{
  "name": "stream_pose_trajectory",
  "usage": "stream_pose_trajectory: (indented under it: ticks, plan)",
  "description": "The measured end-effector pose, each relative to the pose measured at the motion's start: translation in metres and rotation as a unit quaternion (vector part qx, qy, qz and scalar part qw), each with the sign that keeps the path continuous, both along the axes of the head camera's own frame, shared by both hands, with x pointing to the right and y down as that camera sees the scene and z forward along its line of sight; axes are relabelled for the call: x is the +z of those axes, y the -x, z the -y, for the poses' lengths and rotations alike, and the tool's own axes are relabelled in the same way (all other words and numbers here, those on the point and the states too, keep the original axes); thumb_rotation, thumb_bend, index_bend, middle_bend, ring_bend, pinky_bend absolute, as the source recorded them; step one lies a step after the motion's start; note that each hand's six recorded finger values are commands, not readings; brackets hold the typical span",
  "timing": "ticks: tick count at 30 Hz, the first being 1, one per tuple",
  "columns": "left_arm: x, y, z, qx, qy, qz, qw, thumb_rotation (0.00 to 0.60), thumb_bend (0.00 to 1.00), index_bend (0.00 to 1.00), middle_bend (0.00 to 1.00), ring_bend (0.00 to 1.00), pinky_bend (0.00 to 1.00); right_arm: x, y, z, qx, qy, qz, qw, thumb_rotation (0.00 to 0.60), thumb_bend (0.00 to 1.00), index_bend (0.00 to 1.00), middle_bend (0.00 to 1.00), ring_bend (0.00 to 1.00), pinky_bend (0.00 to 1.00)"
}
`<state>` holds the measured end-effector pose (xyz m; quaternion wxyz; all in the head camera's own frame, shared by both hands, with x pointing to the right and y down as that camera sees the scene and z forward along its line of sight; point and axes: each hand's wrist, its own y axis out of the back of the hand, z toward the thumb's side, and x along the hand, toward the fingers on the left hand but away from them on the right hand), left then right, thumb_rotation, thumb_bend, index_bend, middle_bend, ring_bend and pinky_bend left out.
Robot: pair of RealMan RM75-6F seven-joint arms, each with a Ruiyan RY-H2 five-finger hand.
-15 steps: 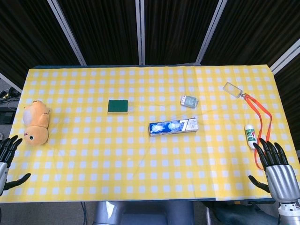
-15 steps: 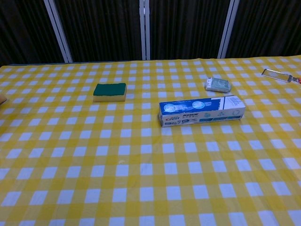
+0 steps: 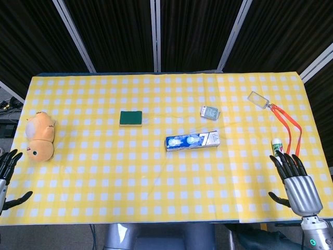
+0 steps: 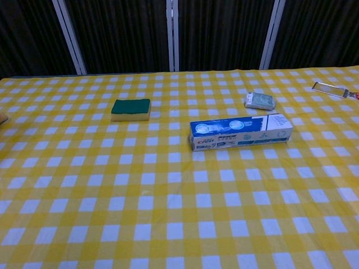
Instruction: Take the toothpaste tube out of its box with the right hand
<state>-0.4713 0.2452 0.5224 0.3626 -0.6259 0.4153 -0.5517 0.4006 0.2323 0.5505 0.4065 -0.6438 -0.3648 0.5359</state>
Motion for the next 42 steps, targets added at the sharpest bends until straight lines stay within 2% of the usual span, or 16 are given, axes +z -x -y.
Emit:
stream_pose_trajectory:
  ticks: [2,8,15,21,26,30,35,38,40,42]
  plan:
    - [0.003,0.001,0.002,-0.003,0.003,0.002,1.0,0.6,0.0,0.0,0.0,0.0,0.0,0.009,0.008,0.012,-0.016,0.016,0.0,0.9997,0.6,0.0,0.02,0.0,0.0,0.0]
    - [0.016,0.006,0.007,-0.01,0.018,0.019,0.9996,0.6,0.0,0.0,0.0,0.0,0.0,0.048,0.049,0.065,-0.079,0.066,-0.013,0.9946,0.6,0.0,0.02,0.0,0.0,0.0]
    - [0.035,0.012,0.01,-0.019,0.041,0.044,0.998,0.6,0.0,0.0,0.0,0.0,0.0,0.104,0.128,0.118,-0.145,0.13,-0.017,0.9807,0.6,0.0,0.02,0.0,0.0,0.0]
    - [0.042,0.018,0.012,-0.031,0.046,0.054,0.997,0.6,0.0,0.0,0.0,0.0,0.0,0.146,0.182,0.143,-0.172,0.152,-0.03,0.9729,0.6,0.0,0.03,0.03,0.0,0.0]
    - [0.044,0.021,0.013,-0.036,0.049,0.057,0.9965,0.6,0.0,0.0,0.0,0.0,0.0,0.161,0.212,0.153,-0.184,0.153,-0.037,0.9702,0.6,0.0,0.05,0.06,0.0,0.03]
    - [0.044,0.023,0.014,-0.04,0.048,0.058,0.9964,0.6,0.0,0.0,0.0,0.0,0.0,0.174,0.22,0.157,-0.182,0.157,-0.05,0.9694,0.6,0.0,0.13,0.17,0.05,0.17]
    - [0.043,0.026,0.014,-0.044,0.046,0.057,0.9963,0.6,0.0,0.0,0.0,0.0,0.0,0.19,0.227,0.157,-0.169,0.166,-0.06,0.9698,0.6,0.06,0.3,0.38,0.28,0.35]
    - [0.042,0.027,0.014,-0.046,0.046,0.056,0.9963,0.6,0.0,0.0,0.0,0.0,0.0,0.192,0.231,0.157,-0.166,0.158,-0.061,0.9714,0.6,0.13,0.37,0.46,0.38,0.46]
    - [0.042,0.027,0.014,-0.045,0.045,0.055,0.9964,0.6,0.0,0.0,0.0,0.0,0.0,0.194,0.232,0.156,-0.166,0.154,-0.062,0.972,0.6,0.21,0.45,0.52,0.46,0.54]
    - [0.041,0.026,0.014,-0.044,0.045,0.054,0.9966,0.6,0.0,0.0,0.0,0.0,0.0,0.194,0.234,0.156,-0.164,0.151,-0.057,0.9731,0.6,0.28,0.5,0.56,0.5,0.58]
